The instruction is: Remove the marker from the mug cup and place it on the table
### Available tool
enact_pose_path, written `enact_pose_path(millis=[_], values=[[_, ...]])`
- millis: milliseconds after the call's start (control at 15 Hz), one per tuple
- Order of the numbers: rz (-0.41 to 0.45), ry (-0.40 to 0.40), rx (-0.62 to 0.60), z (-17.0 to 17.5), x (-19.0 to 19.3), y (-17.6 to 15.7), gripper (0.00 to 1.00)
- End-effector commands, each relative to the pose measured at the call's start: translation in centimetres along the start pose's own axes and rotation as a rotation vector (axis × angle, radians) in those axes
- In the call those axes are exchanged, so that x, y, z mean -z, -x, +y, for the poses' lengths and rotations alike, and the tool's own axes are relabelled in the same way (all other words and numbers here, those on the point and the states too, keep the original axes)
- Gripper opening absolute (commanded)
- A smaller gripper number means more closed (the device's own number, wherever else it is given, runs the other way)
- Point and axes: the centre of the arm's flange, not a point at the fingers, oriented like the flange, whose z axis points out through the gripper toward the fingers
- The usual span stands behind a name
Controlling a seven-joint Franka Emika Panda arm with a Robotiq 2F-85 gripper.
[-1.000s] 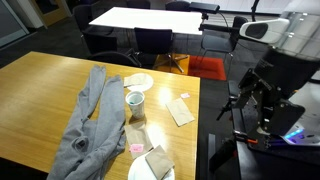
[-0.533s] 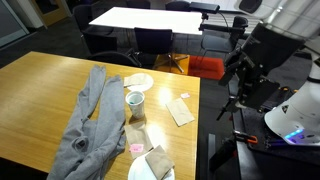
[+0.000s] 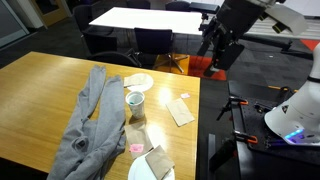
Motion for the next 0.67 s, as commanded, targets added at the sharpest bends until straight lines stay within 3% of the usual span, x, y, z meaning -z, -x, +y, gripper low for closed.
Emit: enact_pose_path(millis=[0, 267, 600], values=[[-0.004, -0.005, 0.123, 3.0, -0.6, -3.6, 1.0], [-0.003, -0.07, 0.251, 5.6, -2.1, -5.5, 1.0], [0.024, -0.083, 0.366, 7.0, -5.4, -7.4, 1.0]])
